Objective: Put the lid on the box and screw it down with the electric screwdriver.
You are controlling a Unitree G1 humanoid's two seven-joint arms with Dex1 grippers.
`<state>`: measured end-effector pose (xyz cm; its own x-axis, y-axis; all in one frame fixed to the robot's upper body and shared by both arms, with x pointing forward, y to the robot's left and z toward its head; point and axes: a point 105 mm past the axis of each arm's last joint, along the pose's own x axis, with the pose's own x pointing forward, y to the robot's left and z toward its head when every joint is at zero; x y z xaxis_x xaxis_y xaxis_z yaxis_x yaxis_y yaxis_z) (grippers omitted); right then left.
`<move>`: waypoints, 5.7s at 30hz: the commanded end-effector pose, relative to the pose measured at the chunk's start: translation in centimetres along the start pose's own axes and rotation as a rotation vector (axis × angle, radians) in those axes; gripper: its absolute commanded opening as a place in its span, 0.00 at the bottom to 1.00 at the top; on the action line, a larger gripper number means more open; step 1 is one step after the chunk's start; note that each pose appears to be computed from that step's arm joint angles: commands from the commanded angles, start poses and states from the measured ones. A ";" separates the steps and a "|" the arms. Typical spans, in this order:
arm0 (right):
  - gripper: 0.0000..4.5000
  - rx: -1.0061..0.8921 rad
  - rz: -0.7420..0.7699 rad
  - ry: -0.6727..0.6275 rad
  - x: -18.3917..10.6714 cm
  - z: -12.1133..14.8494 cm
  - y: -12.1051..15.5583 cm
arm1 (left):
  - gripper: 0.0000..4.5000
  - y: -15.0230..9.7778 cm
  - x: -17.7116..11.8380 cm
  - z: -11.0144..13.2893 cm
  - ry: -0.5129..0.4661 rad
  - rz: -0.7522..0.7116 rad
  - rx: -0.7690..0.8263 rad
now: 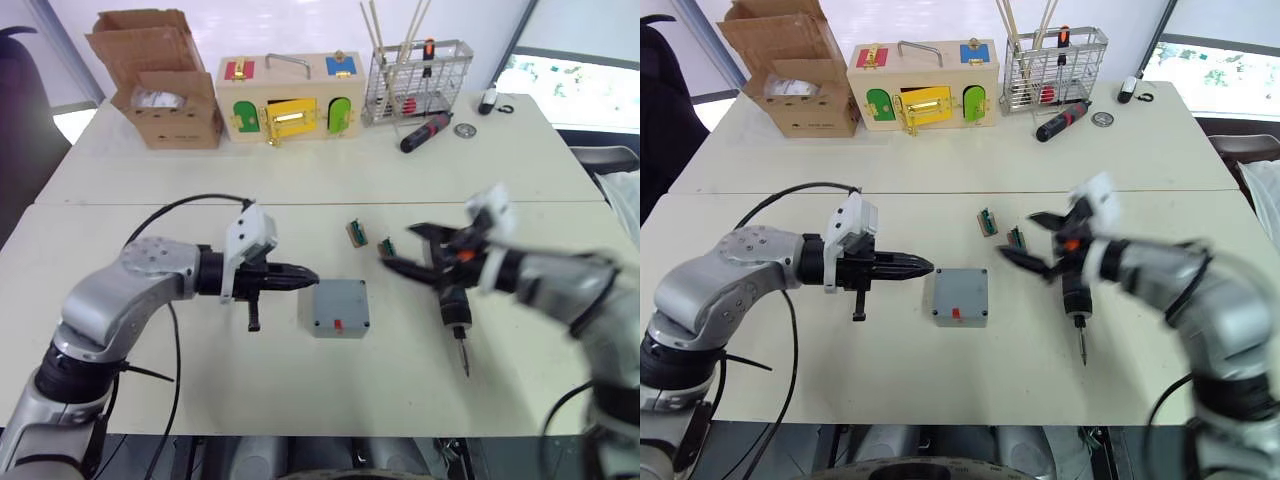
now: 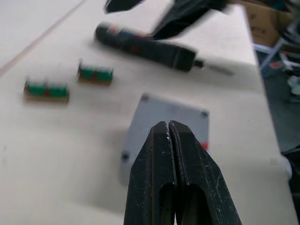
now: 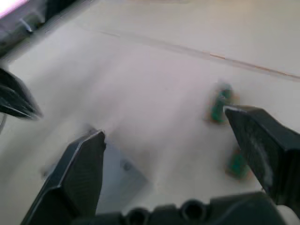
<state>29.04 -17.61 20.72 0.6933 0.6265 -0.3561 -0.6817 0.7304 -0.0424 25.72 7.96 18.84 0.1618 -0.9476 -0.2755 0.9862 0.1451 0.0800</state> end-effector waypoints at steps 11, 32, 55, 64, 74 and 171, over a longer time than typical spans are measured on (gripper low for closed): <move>0.99 0.460 -0.034 0.587 -6.0 -5.4 -3.1 | 0.00 -5.1 3.8 0.3 -0.031 -0.218 0.126; 0.99 0.555 -0.042 0.834 -0.2 -9.8 -2.8 | 0.00 -5.9 5.0 -1.4 -0.028 -0.127 0.048; 0.43 0.274 -0.078 1.069 -0.8 -15.4 -0.7 | 0.00 -5.7 5.8 -2.3 -0.033 -0.074 0.023; 0.43 0.304 -0.104 1.046 -1.4 -16.1 -0.9 | 0.00 -5.0 5.9 -2.5 -0.029 -0.079 0.028; 0.43 0.364 0.018 0.958 1.3 -14.5 0.2 | 0.00 -3.4 3.8 -3.3 0.060 -0.092 0.059; 0.43 -0.056 -0.170 -0.734 4.1 2.6 9.9 | 0.00 0.5 2.7 -6.4 0.223 -0.116 0.088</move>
<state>26.46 -7.26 19.42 0.7902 0.5414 0.2872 -0.5453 0.8350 -0.0740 26.91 6.62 13.13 0.0519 -0.8945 -0.4441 0.9901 -0.0119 0.1397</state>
